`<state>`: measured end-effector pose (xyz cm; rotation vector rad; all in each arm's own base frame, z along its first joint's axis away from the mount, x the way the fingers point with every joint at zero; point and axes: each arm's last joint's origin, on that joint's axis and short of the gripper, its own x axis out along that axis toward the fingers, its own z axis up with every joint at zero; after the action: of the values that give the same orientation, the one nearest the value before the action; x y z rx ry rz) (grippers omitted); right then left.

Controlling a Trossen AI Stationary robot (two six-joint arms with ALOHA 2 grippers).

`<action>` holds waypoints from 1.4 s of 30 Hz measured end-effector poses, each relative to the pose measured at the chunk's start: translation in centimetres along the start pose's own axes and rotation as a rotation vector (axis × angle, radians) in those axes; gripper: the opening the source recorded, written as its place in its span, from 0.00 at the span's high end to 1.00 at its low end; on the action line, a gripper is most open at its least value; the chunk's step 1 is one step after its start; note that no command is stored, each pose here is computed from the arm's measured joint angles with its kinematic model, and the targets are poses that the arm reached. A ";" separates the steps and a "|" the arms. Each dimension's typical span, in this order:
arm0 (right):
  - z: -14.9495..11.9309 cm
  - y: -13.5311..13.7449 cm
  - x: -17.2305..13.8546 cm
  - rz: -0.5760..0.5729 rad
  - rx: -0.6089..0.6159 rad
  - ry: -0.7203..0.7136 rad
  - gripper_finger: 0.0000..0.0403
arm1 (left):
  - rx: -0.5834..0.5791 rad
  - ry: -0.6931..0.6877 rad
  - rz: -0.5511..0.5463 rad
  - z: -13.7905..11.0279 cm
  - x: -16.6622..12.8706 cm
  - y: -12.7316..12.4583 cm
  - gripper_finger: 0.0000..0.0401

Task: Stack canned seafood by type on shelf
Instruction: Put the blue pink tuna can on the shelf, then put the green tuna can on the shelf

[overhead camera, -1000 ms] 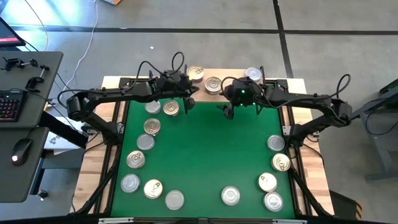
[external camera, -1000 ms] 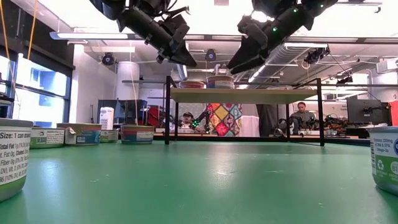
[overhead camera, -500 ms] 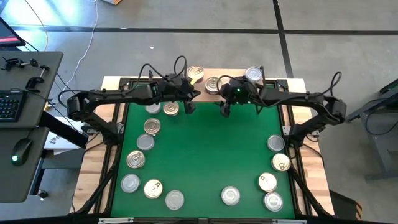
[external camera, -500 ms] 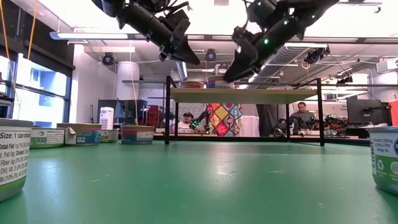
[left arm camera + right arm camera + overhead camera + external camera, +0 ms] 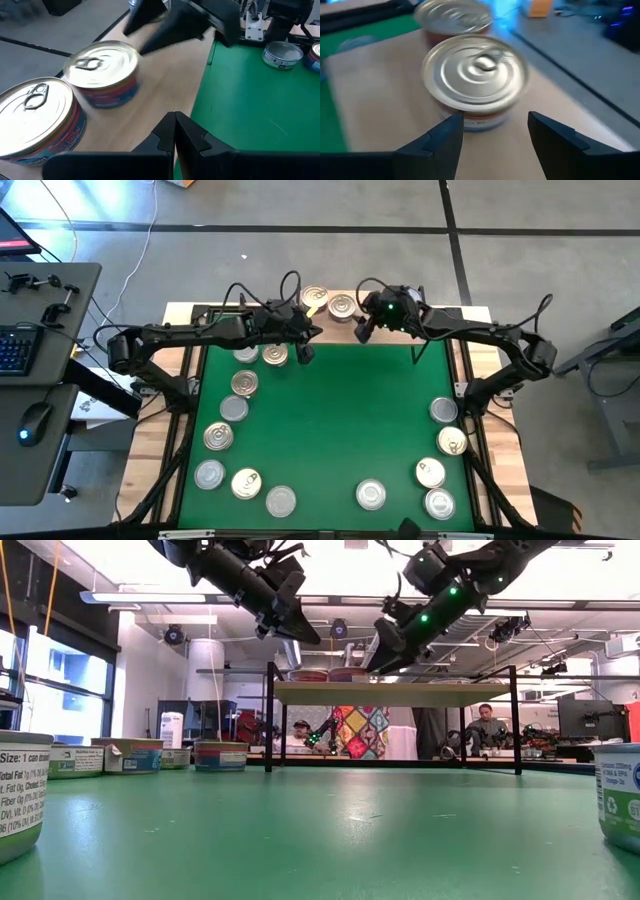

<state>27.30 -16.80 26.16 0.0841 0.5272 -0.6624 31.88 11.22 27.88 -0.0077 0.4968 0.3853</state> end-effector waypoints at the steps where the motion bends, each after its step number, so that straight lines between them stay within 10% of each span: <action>1: 0.1 -0.1 0.0 -0.027 0.006 -0.007 0.47 | 0.000 0.003 0.000 0.0 0.0 0.0 1.00; 6: 0.5 -0.1 -0.7 -0.073 0.024 -0.031 0.47 | 0.002 0.030 -0.001 -0.3 0.0 0.0 1.00; 13: 0.4 2.1 -0.5 0.242 -0.050 -0.047 0.47 | 0.002 0.028 0.043 -0.3 0.0 0.1 1.00; 29: -0.4 1.8 2.1 0.051 -0.082 -0.040 0.47 | 0.004 0.028 0.047 -0.2 0.0 -0.1 1.00; 42: -2.7 11.1 -8.1 0.192 -0.234 -0.048 0.47 | 0.145 0.004 0.038 -0.5 -5.5 -5.0 1.00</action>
<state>27.44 -2.81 26.85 -0.1003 0.5393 -0.4114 29.06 4.54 29.57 0.1408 0.5287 0.3856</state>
